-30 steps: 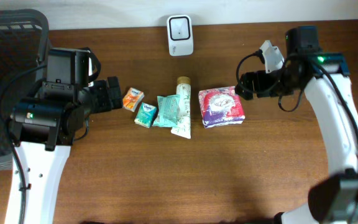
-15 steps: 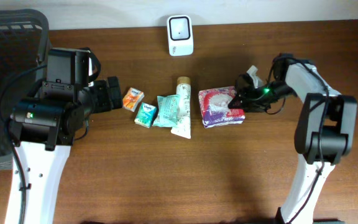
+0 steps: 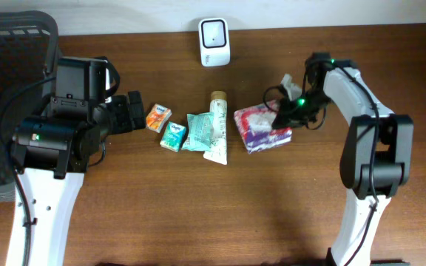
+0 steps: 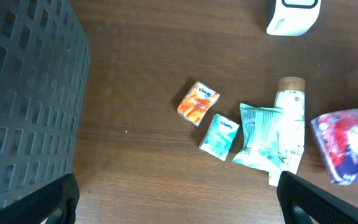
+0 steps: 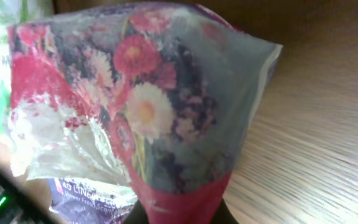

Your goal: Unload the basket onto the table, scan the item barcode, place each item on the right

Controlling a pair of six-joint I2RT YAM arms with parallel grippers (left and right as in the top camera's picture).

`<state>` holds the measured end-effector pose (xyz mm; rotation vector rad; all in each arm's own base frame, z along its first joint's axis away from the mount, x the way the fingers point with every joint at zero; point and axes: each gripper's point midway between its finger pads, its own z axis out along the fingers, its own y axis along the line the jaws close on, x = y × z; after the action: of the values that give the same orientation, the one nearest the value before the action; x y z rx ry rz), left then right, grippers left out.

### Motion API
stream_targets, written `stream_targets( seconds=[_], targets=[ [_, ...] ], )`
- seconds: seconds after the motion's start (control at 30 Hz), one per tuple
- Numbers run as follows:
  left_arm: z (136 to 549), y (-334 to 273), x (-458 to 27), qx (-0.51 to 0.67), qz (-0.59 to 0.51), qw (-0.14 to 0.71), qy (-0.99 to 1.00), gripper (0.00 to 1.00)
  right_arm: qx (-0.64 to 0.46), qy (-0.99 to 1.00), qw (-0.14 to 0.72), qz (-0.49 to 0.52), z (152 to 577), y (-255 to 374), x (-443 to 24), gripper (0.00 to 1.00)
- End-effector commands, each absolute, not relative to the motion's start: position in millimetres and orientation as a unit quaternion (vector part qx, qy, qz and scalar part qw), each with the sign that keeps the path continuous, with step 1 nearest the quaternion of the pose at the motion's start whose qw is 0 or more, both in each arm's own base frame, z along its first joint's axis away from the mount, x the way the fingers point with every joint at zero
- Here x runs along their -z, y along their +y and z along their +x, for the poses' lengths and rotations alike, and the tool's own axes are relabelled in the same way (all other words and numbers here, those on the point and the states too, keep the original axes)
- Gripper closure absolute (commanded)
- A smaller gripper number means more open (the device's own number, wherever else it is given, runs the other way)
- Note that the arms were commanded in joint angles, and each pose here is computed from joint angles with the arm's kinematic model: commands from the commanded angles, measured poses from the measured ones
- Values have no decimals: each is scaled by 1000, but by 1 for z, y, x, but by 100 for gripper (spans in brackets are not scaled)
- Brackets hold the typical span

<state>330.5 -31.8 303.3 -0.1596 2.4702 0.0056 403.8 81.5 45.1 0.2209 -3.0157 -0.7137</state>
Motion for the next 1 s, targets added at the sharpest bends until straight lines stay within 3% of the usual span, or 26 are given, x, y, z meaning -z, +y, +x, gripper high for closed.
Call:
stream_targets(
  seconds=[0.0, 0.17, 0.37, 0.4, 0.43, 0.47, 0.6, 0.7, 0.77, 0.87, 0.97],
  targets=[
    [331, -30, -307, -3, -66, 332, 941, 1, 3, -998, -57, 0, 422, 24, -111, 96],
    [331, -30, -307, -3, -66, 332, 941, 1, -231, -968, -66, -73, 401, -25, -140, 96],
    [332, -30, -307, -3, -66, 332, 941, 1, -251, -964, -50, -67, 391, -27, -110, 96],
    [332, -30, -307, -3, -66, 332, 941, 1, -234, -969, -45, -59, 390, -18, -107, 89],
    [332, -30, -307, -3, -66, 332, 941, 1, -211, -976, -40, -41, 390, -5, -103, 73],
    [331, -30, -307, -3, -66, 332, 941, 1, -191, -981, -38, -20, 389, 11, -100, 68],
    [331, -30, -307, -3, -66, 332, 941, 1, -164, -985, -56, 27, 391, 60, -96, 56],
    [331, -30, -307, -3, -66, 332, 941, 1, -58, -993, -71, 73, 390, 134, -89, 53],
    [332, -30, -307, -3, -66, 332, 941, 1, -24, -991, -85, 96, 389, 164, -90, 42],
    [331, -30, -307, -3, -66, 332, 941, 1, -7, -989, -101, 104, 394, 179, -104, 27],
    [331, -30, -307, -3, -66, 332, 941, 1, -4, -990, -113, 85, 405, 166, -125, 18]
  ],
)
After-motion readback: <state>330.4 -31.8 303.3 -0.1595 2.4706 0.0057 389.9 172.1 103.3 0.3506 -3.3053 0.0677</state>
